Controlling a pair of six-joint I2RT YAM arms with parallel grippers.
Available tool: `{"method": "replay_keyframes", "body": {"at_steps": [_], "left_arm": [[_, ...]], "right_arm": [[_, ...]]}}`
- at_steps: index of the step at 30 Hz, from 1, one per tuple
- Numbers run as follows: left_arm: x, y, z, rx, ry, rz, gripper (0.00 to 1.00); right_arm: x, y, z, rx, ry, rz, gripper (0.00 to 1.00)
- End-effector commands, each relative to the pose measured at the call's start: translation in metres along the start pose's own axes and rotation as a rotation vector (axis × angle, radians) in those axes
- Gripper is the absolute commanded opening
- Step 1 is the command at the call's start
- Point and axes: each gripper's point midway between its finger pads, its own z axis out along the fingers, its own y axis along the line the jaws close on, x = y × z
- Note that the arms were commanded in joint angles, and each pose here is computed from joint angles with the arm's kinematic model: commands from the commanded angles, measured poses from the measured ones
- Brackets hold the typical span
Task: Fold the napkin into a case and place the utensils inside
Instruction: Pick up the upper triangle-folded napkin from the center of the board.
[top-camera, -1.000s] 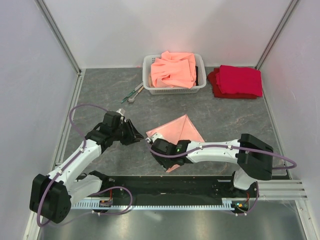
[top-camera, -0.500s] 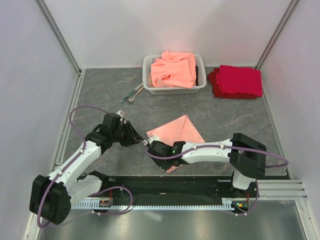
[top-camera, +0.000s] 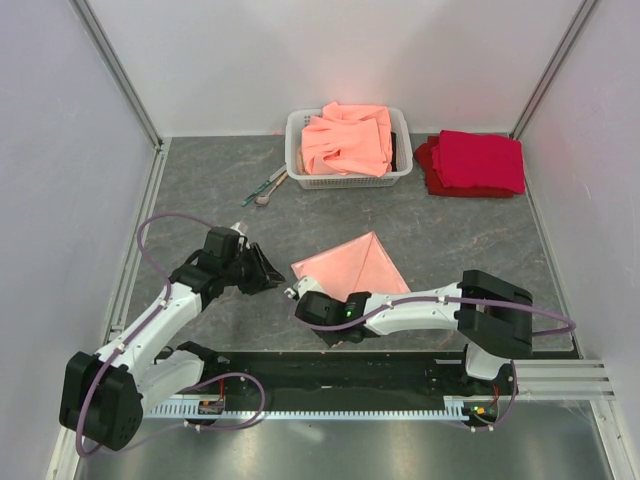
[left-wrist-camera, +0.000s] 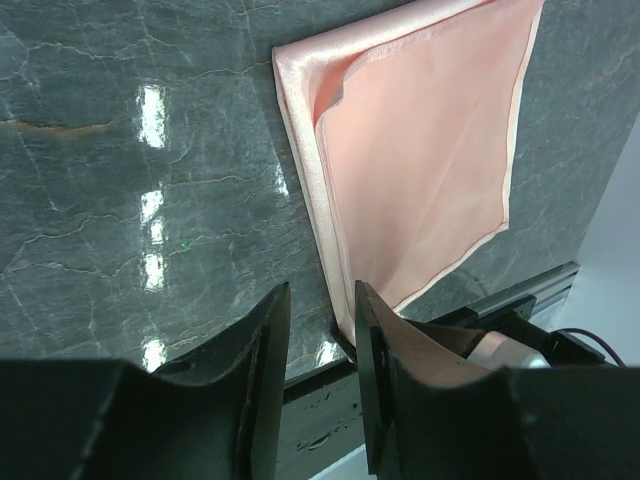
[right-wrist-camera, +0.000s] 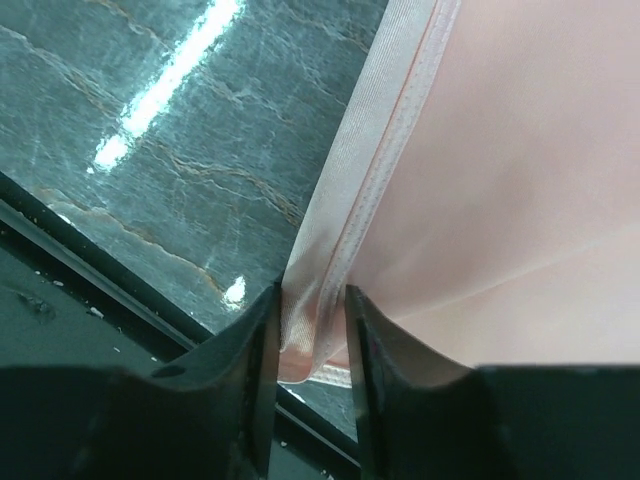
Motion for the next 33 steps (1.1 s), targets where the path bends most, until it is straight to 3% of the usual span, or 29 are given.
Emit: {"method": "replay_keyframes", "body": {"at_steps": [1,6,9,17,18,20,33], "left_arm": [[-0.004,-0.004,-0.003,0.034,-0.023,0.03,0.4],[-0.005,-0.002,-0.003,0.024,-0.026,0.013,0.45],[-0.004,0.002,0.001,0.007,-0.013,0.003,0.51],[-0.009,-0.01,0.019,0.048,0.028,-0.028,0.58],[-0.008,-0.012,0.021,0.056,0.035,-0.038,0.65],[-0.009,-0.01,0.027,0.054,0.04,-0.052,0.67],[-0.006,-0.003,0.06,0.036,0.101,-0.154,0.68]], "right_arm": [[0.054,-0.033,0.02,0.169,0.132,-0.062,0.31],[0.045,-0.031,0.021,0.2,0.111,-0.054,0.2],[0.025,-0.023,0.01,0.168,0.054,-0.019,0.01],[-0.035,0.009,-0.027,-0.045,-0.083,0.138,0.0],[-0.038,0.012,-0.03,-0.072,-0.087,0.151,0.0],[-0.045,0.013,-0.036,-0.11,-0.106,0.186,0.0],[-0.06,0.014,-0.054,-0.25,-0.157,0.285,0.0]]}}
